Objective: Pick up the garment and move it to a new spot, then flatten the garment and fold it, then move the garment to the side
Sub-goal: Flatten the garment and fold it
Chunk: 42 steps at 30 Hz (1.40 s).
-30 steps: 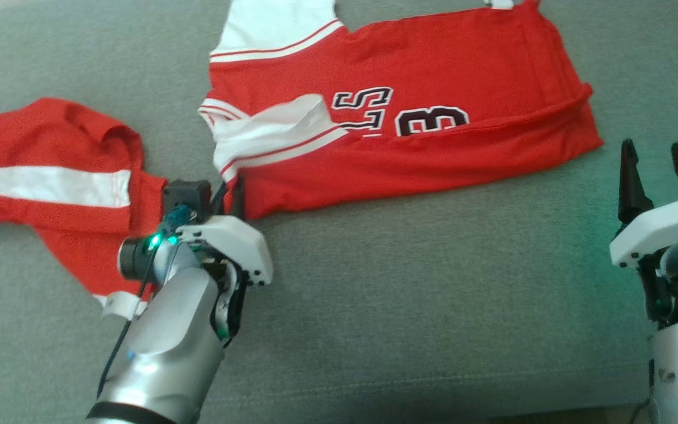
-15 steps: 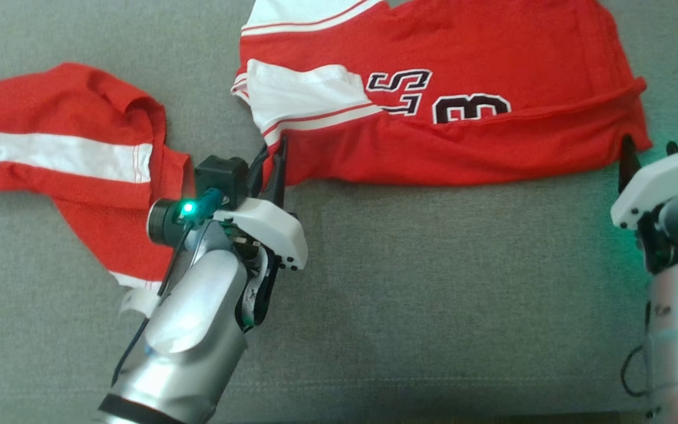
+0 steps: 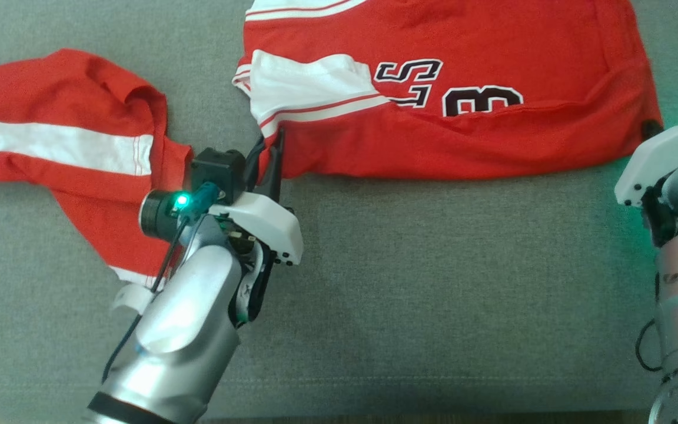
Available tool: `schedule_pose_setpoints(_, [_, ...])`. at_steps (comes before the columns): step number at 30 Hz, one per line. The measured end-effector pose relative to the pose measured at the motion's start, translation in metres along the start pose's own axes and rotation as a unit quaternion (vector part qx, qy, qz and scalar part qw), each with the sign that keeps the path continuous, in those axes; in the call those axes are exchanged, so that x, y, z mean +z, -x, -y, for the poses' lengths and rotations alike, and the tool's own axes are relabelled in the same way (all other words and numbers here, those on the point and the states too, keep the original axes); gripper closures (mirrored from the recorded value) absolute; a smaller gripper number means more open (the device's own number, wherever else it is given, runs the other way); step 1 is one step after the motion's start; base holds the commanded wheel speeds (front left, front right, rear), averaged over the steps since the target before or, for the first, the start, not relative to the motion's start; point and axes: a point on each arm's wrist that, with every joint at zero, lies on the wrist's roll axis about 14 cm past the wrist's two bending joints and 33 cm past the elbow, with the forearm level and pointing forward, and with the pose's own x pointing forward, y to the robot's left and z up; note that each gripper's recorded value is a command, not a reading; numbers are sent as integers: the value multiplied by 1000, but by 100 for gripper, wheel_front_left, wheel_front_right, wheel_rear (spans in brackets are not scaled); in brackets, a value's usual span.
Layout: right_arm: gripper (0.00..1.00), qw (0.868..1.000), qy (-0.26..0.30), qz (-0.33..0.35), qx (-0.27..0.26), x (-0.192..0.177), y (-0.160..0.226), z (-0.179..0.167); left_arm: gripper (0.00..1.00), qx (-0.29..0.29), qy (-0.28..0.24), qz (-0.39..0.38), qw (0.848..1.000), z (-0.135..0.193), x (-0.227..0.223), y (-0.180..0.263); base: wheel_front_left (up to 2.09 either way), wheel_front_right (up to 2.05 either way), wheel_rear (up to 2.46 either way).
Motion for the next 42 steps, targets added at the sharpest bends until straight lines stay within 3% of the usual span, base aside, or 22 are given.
schedule_pose_setpoints(19, [100, 1000, -29, -8, -1, -29, 62, 31, 100, 5, -16, -2, 1000, 4, 10, 38, 0, 0, 0])
schedule_pose_setpoints(39, [100, 997, -63, -40, 2, -85, 130, 51, 100, -15, -13, -87, 996, 24, -31, 97, 0, 0, 0])
schedule_pose_setpoints(40, [100, 997, -66, -36, 2, -85, 132, 50, 86, -16, -13, -90, 996, 25, -33, 98, 0, 0, 0])
schedule_pose_setpoints(41, [51, 997, -69, -29, 2, -83, 133, 50, 52, -17, -14, -92, 995, 26, -35, 98, 0, 0, 0])
schedule_pose_setpoints(42, [1, 998, -68, -16, 0, -79, 135, 50, 43, -18, -15, -94, 995, 26, -37, 98, 0, 0, 0])
